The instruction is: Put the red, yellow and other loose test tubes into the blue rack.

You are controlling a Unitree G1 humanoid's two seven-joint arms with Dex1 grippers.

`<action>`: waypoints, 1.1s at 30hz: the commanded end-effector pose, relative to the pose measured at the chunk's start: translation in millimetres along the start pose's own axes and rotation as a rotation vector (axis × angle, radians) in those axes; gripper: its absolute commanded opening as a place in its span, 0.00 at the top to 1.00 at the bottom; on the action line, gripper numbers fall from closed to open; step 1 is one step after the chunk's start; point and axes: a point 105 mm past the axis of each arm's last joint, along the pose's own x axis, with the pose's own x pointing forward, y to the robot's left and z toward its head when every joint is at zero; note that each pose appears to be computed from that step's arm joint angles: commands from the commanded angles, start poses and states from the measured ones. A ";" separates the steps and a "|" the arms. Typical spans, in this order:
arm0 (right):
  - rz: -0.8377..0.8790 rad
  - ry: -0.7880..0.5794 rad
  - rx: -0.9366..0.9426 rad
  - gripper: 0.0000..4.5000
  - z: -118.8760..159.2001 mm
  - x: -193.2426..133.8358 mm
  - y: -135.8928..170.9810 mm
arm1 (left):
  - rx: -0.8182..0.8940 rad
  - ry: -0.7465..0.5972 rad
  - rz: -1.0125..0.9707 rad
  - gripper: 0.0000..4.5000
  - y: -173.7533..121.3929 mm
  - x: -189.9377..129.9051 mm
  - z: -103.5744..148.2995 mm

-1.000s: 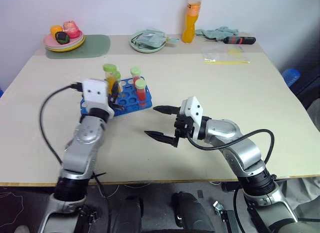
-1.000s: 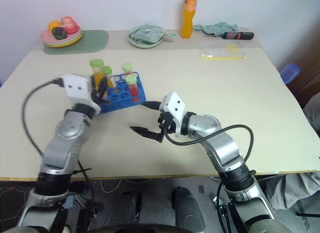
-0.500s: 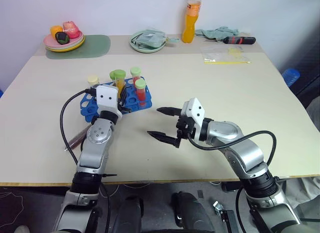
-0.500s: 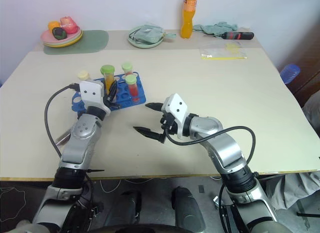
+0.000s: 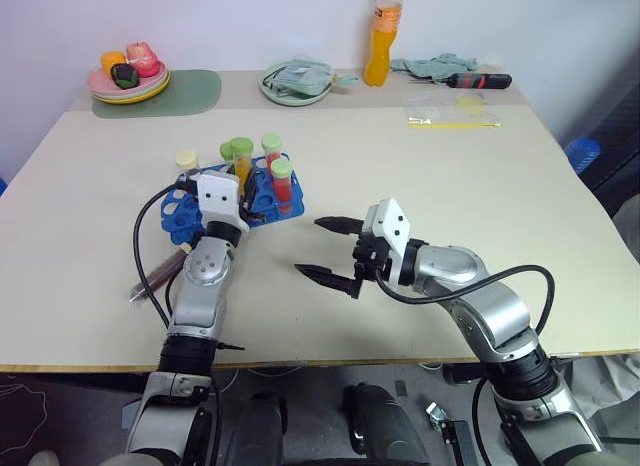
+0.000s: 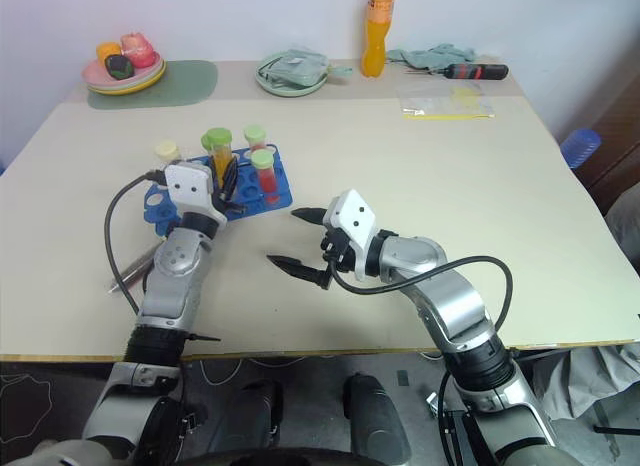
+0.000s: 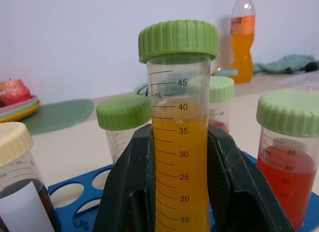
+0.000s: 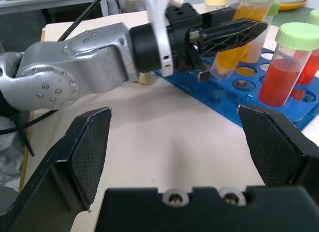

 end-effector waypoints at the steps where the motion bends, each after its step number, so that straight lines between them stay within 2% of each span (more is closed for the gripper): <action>1: 0.006 -0.048 -0.033 0.00 15.0 -1.8 4.2 | 0.007 -0.011 0.006 0.83 1.0 -9.3 -9.3; 8: 0.029 -0.047 -0.029 0.00 17.1 -0.5 8.3 | 0.044 -0.027 0.044 0.83 3.9 -9.5 -20.4; 16: 0.037 -0.038 -0.027 0.00 16.8 -1.7 9.3 | -0.030 -0.042 0.031 0.83 -5.8 4.6 -20.3; 22: 0.029 -0.033 -0.027 0.00 16.7 -3.9 8.7 | -0.027 -0.021 0.026 0.83 -9.9 -2.5 -27.5; 24: 0.027 -0.033 -0.027 0.00 17.0 -4.2 8.5 | -0.043 -0.004 0.035 0.60 -8.3 -6.5 -32.0; 25: 0.027 -0.033 -0.027 0.00 17.2 -4.3 8.4 | -0.044 -0.001 0.042 0.55 -6.6 -7.8 -32.2; 26: 0.026 -0.033 -0.028 0.00 17.3 -4.4 8.4 | -0.043 -0.002 0.045 0.43 -5.5 -8.7 -31.4; 28: 0.025 -0.036 -0.031 0.00 18.0 -4.8 8.2 | -0.034 -0.016 0.047 0.20 0.3 -10.8 -23.5; 29: 0.024 -0.037 -0.033 0.00 18.4 -5.0 8.0 | -0.027 -0.021 0.047 0.13 4.5 -12.1 -18.5; 33: 0.018 -0.045 -0.042 0.00 21.1 -7.1 6.0 | 0.008 -0.021 0.013 0.13 32.2 -26.7 13.5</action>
